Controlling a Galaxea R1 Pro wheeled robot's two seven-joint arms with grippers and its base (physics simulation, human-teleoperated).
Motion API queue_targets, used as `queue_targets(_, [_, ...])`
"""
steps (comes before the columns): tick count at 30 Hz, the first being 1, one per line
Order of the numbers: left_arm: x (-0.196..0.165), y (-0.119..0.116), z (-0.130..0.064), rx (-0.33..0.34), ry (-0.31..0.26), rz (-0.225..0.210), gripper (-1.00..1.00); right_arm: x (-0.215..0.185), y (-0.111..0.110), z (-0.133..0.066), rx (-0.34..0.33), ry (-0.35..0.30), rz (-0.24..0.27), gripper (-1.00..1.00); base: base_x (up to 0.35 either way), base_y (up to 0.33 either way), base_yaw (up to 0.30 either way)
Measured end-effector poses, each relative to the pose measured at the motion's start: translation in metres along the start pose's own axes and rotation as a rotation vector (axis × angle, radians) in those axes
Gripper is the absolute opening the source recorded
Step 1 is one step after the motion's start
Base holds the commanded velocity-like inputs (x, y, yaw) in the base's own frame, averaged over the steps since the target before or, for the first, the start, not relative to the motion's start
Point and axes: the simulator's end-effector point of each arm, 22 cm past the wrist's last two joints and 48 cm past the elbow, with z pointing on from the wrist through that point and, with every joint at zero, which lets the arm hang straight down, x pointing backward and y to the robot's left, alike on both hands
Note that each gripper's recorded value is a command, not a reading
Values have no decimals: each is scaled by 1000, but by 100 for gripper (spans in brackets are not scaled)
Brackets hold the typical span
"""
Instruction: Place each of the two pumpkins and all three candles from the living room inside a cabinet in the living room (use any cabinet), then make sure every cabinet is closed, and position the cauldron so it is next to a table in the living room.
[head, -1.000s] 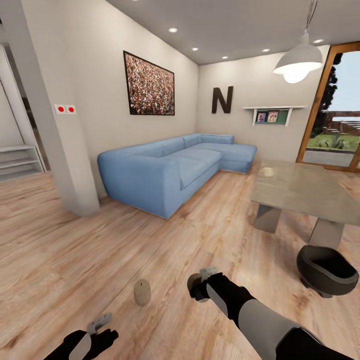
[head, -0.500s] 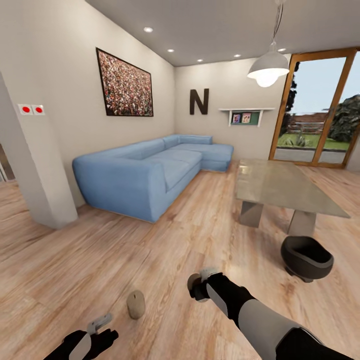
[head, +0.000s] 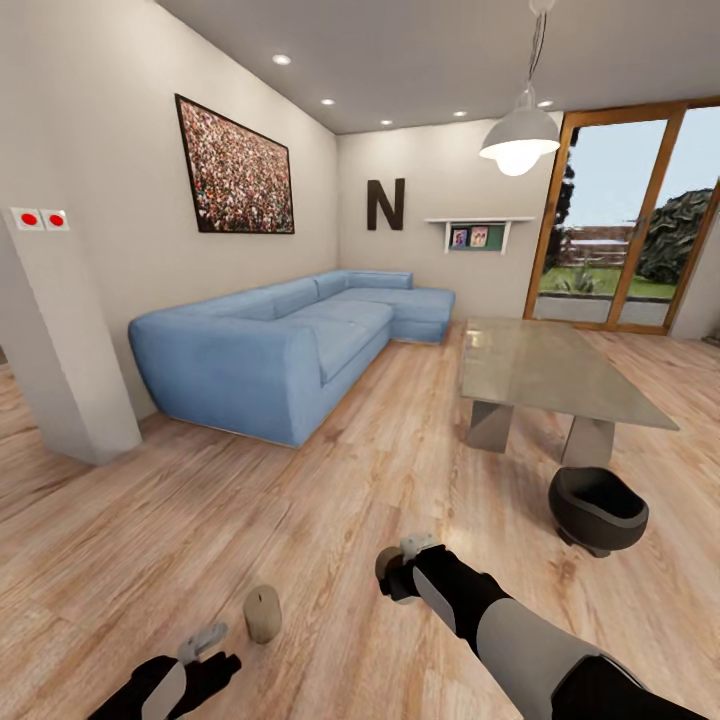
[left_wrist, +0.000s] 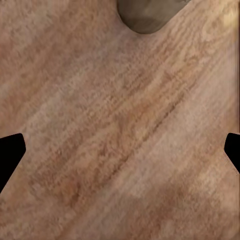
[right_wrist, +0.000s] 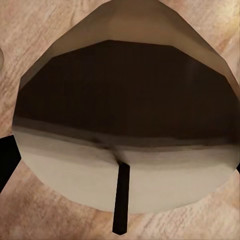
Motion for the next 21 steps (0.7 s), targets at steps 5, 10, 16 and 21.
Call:
queue_targets(5, [-25, -11, -6, 23, -50, 18, 100, -1, 0, 0, 2, -2, -2, -100, 0, 0, 0])
queue_targets(10, [-50, -19, -14, 28, -103, 75, 100, -3, 0, -1, 0, -6, 0, -100, 0, 0, 0])
queue_targets(16, [-76, -52, -37, 78, -66, 121, 100, -32, 11, -13, -24, -49, -6, -100, 0, 0, 0])
queue_targets(21, [-76, -56, -40, 81, -53, 139, 100, -46, 24, -28, -52, -29, -27, -100, 0, 0, 0])
